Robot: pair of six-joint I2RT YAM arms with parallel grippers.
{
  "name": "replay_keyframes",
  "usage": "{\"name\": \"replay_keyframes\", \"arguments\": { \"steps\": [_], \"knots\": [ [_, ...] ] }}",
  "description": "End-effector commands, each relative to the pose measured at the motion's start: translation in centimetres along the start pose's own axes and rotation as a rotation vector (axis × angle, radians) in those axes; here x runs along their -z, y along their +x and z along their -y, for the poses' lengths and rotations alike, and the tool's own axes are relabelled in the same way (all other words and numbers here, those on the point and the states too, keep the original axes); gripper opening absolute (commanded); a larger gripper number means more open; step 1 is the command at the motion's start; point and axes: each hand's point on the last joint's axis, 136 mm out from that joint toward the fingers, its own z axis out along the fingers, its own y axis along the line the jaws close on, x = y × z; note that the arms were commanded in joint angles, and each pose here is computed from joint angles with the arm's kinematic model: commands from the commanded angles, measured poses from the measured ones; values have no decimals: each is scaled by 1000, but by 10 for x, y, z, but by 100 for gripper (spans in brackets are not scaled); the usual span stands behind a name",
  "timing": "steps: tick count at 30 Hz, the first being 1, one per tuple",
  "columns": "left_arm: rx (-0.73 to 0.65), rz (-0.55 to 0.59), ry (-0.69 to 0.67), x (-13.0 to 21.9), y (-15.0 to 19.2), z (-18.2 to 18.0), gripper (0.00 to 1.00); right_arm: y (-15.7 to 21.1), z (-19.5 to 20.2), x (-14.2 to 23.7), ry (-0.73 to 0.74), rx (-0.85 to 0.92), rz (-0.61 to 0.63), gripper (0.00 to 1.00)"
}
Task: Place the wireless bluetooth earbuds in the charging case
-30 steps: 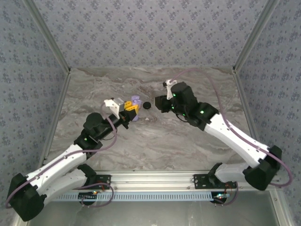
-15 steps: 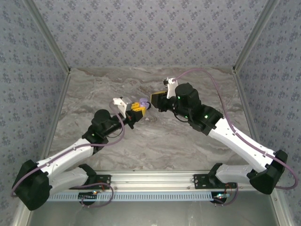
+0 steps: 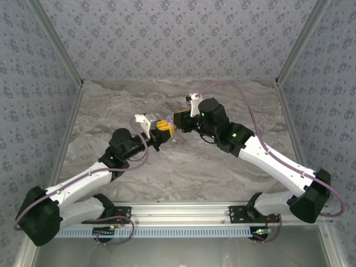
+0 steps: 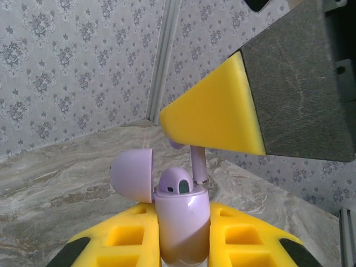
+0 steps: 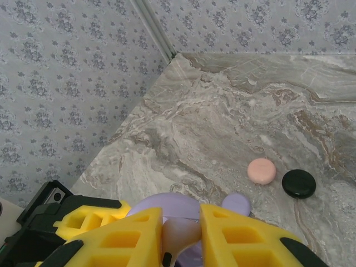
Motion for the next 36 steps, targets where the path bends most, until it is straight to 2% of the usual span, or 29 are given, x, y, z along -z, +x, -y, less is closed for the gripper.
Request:
{"name": "replay_keyframes", "arguments": {
  "steps": [1,22,36],
  "knots": [
    [-23,88,45,-1,-32,13,0,6,-3,-4,-13,-26,-29,25],
    [-26,90,48,-1,-33,14,0,8,10,-4,46,-27,-21,25],
    [-27,93,51,0,-35,15,0,11,10,-10,35,-36,-30,25]
  ]
}}
